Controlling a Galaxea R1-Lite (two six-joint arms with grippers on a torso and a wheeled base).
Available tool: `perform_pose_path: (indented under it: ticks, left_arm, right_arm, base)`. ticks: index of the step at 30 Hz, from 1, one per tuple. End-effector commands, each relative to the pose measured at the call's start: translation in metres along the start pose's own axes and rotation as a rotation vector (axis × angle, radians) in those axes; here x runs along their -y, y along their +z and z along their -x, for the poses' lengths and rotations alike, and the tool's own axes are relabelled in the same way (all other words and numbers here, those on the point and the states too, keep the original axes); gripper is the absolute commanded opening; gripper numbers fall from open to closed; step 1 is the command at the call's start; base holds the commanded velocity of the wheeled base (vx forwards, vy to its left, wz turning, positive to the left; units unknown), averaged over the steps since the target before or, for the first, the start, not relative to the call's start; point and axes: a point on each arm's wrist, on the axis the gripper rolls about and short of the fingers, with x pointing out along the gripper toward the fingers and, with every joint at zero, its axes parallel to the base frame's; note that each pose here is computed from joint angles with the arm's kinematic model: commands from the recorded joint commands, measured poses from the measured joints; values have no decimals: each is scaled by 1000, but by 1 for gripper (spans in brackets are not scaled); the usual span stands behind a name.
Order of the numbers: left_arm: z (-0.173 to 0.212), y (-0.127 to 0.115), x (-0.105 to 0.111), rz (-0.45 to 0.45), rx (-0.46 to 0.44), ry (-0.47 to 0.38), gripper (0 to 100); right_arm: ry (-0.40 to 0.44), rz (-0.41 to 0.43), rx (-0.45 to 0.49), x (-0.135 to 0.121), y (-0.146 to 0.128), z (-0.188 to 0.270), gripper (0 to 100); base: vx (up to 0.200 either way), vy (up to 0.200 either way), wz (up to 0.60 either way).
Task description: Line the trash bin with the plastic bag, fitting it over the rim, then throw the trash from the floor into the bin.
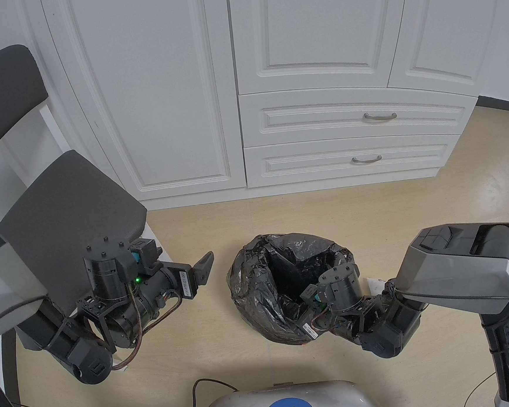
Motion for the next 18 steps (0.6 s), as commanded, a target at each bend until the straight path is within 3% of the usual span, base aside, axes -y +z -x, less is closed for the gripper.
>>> perform_pose_path:
  ticks: [1,6,10,12,17,18]
  left_arm:
    - [2,-8,-1,-1,-21,1,100]
    - [10,-11,-1,-2,-11,-5,100]
    - [20,-12,-1,1,31,-15,100]
    - [24,-12,0,2,50,-22,100]
    - [39,-18,3,1,70,-47,100]
    - [39,-18,3,2,71,-49,100]
  right_arm:
    - [3,1,4,0,1,5,100]
    - [-39,-37,77,24,24,33,100]
    - [-77,-108,115,61,34,66,100]
    - [-106,-129,105,80,32,77,100]
    - [-195,-248,-50,165,-8,99,100]
    - [-196,-253,-54,168,-9,99,100]
  base:
    - [0,0,0]
    - [0,0,0]
    - [0,0,0]
    - [0,0,0]
    - [0,0,0]
    - [0,0,0]
